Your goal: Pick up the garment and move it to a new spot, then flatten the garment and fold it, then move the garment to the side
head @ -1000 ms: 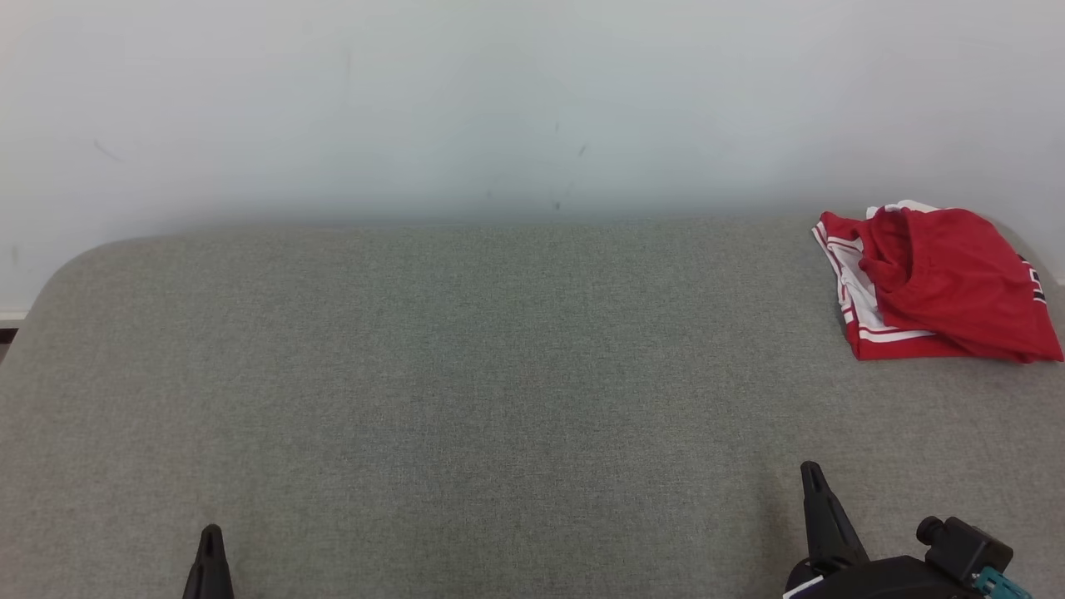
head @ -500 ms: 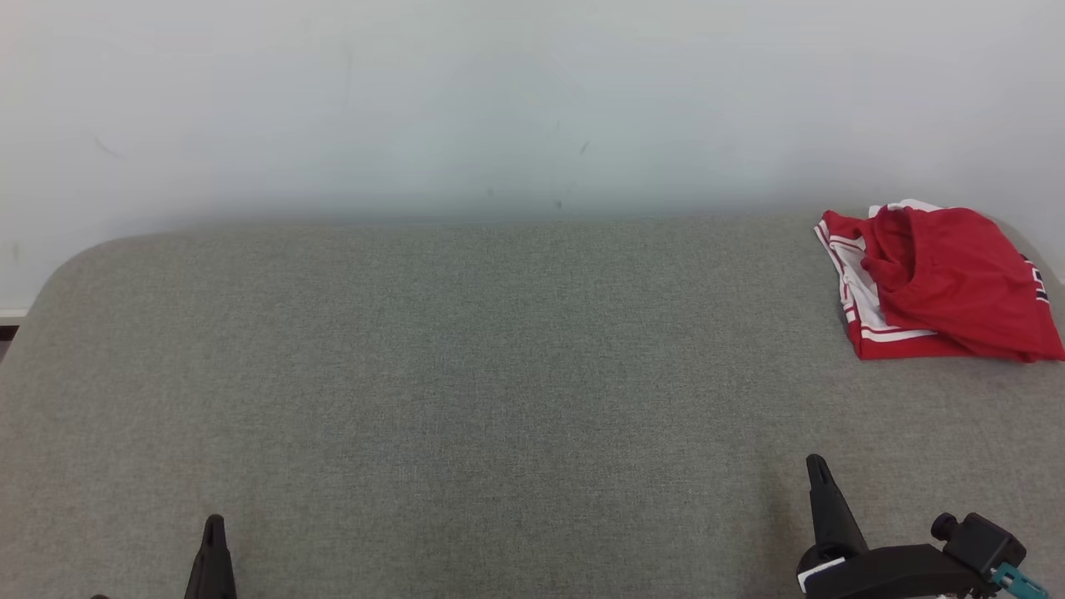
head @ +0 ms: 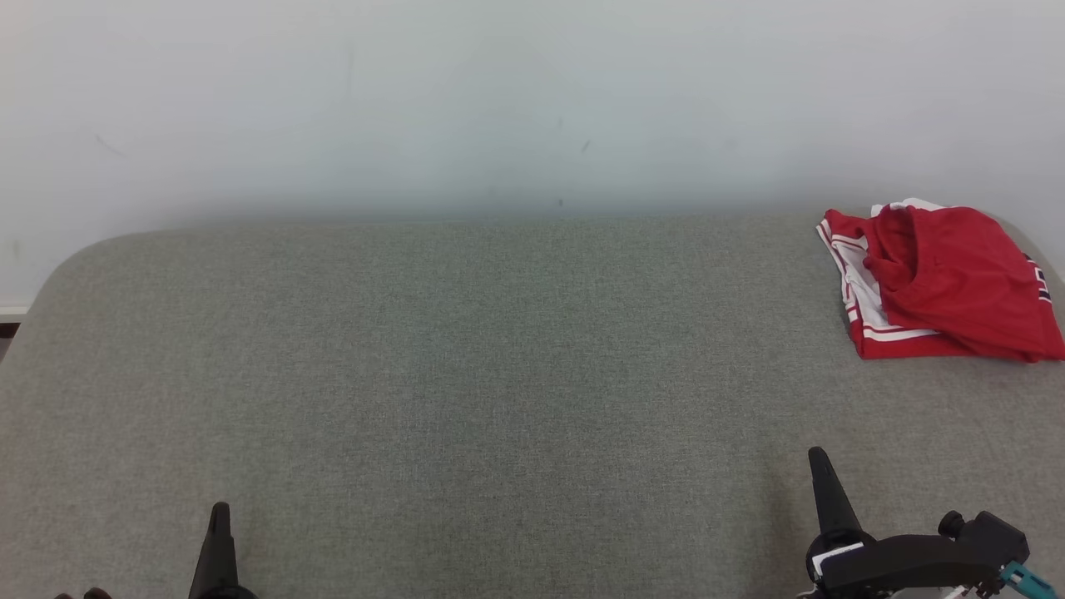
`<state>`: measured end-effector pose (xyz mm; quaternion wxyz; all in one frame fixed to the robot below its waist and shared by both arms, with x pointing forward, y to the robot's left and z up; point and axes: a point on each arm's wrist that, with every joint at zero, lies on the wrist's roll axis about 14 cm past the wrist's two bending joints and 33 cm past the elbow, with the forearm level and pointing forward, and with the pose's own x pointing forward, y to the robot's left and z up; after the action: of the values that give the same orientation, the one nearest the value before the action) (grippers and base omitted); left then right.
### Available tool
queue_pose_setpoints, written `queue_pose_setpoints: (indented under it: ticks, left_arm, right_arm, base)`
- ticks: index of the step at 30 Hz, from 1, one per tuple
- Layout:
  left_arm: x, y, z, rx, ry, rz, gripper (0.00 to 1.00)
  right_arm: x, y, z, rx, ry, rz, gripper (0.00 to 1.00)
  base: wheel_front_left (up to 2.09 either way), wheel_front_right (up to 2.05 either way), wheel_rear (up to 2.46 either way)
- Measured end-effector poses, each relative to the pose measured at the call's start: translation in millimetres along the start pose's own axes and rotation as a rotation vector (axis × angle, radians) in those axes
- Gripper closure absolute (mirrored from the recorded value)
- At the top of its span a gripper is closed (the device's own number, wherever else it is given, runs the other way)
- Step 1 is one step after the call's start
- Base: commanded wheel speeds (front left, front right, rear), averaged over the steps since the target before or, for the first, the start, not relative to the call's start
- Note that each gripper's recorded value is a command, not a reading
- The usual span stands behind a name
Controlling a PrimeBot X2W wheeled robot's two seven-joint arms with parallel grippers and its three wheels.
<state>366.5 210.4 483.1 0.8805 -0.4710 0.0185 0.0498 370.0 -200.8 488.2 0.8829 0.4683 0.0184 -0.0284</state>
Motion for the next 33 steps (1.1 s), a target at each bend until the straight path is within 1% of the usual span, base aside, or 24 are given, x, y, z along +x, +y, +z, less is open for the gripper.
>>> queue_pose_setpoints:
  ticks: [21,33]
  left_arm:
    - [7,-7,0,-0.223,0.018,-0.018,1.00]
    - [11,-13,0,-0.326,0.026,-0.038,1.00]
  right_arm:
    - [6,4,3,0.226,0.004,0.011,1.00]
    - [9,7,5,0.323,0.008,0.021,1.00]
  base:
    - [0.00,0.00,0.00]
    - [0.00,0.00,0.00]
